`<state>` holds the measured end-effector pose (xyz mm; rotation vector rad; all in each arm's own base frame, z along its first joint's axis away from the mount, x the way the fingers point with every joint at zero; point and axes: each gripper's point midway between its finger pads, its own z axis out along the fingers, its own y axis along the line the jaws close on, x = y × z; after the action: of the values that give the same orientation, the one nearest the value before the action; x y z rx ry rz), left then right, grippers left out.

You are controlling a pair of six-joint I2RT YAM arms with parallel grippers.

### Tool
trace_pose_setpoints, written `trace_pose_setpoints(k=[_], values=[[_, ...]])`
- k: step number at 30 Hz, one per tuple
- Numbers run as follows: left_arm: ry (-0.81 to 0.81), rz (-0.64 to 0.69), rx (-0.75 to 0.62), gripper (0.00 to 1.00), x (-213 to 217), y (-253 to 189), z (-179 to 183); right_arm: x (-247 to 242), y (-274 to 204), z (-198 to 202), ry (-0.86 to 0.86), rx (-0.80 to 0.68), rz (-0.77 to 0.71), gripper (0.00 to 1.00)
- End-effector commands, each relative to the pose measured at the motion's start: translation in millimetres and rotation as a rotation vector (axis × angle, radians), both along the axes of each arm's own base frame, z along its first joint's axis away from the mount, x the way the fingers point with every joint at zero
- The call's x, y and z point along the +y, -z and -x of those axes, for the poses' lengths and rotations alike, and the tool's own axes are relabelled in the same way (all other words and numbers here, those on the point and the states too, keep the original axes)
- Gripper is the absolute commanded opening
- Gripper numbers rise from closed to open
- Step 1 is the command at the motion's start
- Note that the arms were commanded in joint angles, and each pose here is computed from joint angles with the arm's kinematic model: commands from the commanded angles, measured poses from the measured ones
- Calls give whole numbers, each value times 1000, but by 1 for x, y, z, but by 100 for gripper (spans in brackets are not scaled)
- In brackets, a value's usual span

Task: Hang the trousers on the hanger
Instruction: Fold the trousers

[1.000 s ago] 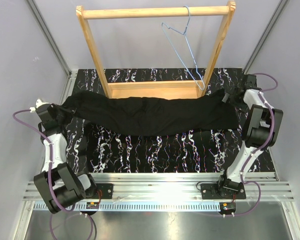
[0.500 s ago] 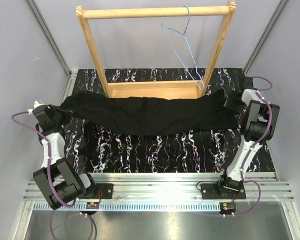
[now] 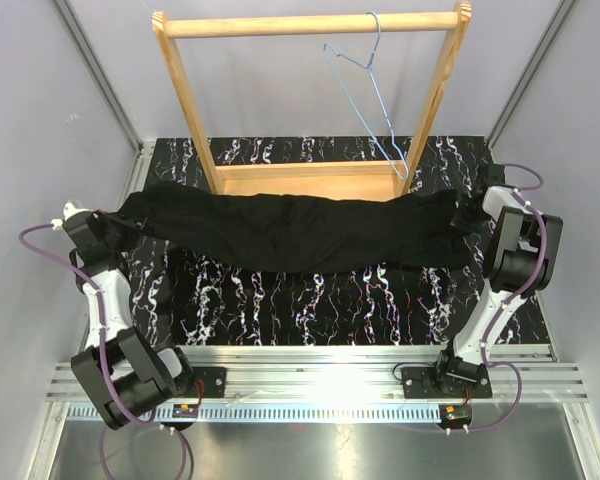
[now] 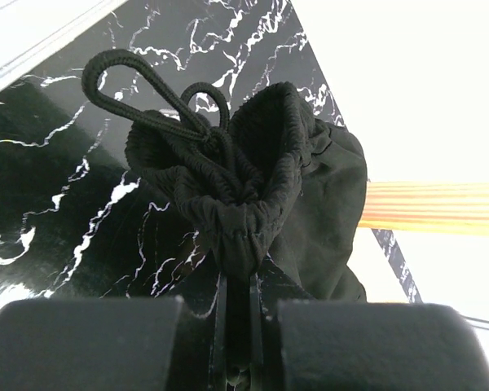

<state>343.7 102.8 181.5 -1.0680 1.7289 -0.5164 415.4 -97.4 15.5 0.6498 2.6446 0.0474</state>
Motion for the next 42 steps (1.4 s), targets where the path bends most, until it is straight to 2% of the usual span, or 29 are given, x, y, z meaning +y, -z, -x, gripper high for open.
trace_pose_setpoints(k=[1, 12, 21, 35, 40, 42], values=[[-49, -87, -21, 0, 11, -18, 10, 7, -7, 43, -6, 96, 6, 0], [-141, -179, 92, 0, 10, -1, 68, -11, -48, 96, 89, 107, 132, 0], [-177, -286, 112, 0, 12, -31, 97, -22, -84, 112, 127, 47, 169, 0], [-154, -349, 168, 0, 3, -48, 121, -27, -94, 124, 159, 43, 208, 0], [-122, -335, 163, 0, 1, -32, 112, -23, -85, 117, 151, 48, 173, 0], [-109, -339, 118, 0, 2, -35, 102, -21, -82, 111, 144, 35, 158, 0]])
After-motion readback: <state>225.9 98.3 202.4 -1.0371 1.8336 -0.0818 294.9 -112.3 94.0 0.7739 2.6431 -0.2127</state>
